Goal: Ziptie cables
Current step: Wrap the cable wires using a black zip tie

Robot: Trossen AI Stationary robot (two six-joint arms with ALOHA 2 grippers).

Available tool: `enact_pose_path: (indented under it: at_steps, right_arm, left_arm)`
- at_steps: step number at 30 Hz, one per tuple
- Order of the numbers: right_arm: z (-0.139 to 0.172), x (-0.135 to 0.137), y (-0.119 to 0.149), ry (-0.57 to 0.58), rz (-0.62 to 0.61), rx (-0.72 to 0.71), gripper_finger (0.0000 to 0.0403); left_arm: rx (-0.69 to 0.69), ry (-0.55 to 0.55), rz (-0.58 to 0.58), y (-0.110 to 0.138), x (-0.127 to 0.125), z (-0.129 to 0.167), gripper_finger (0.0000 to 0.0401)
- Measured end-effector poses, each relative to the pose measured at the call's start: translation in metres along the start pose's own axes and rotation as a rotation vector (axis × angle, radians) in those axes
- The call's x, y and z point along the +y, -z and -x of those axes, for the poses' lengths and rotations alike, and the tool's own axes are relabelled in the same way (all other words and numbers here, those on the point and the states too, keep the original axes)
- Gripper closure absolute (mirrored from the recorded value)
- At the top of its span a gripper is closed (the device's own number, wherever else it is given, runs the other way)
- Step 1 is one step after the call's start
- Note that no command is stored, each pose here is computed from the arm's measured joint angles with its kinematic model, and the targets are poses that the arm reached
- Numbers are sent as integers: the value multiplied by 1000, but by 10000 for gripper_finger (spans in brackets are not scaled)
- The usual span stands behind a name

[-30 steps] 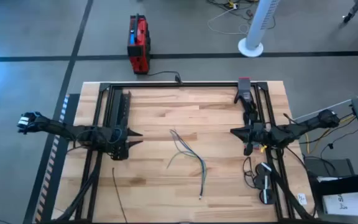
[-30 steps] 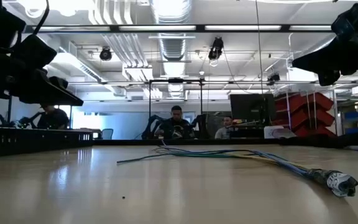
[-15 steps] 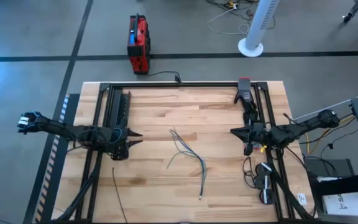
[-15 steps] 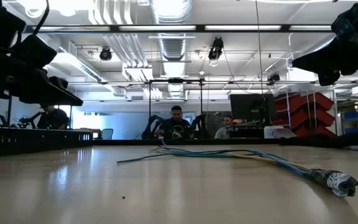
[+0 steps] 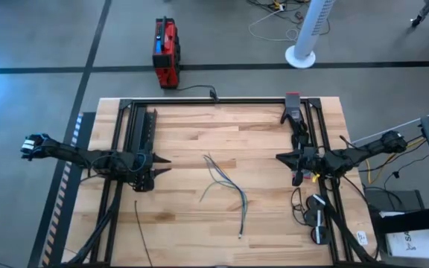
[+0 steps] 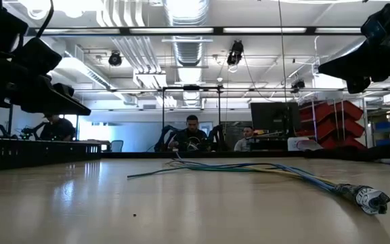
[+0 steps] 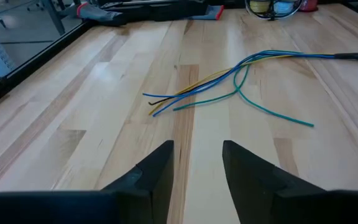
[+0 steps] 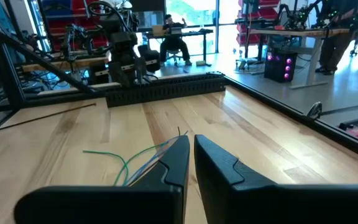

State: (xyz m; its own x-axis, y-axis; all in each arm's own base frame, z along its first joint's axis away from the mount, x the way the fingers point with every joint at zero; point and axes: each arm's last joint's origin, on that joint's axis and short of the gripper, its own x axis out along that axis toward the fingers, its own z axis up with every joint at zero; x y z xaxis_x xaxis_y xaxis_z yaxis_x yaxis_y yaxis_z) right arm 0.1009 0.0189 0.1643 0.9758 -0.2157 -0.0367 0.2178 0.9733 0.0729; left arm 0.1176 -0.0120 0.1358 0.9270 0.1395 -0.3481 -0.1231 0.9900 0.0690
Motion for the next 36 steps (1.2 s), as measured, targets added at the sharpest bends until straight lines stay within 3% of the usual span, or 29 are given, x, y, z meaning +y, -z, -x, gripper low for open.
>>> enact_pose_path:
  at_steps: [25,36]
  right_arm:
    - [0,0,0,0,0,0,389]
    - [0,0,0,0,0,0,389]
  left_arm:
    - [0,0,0,0,0,0,301]
    - [-5,-1,-9,-1,0,0,288]
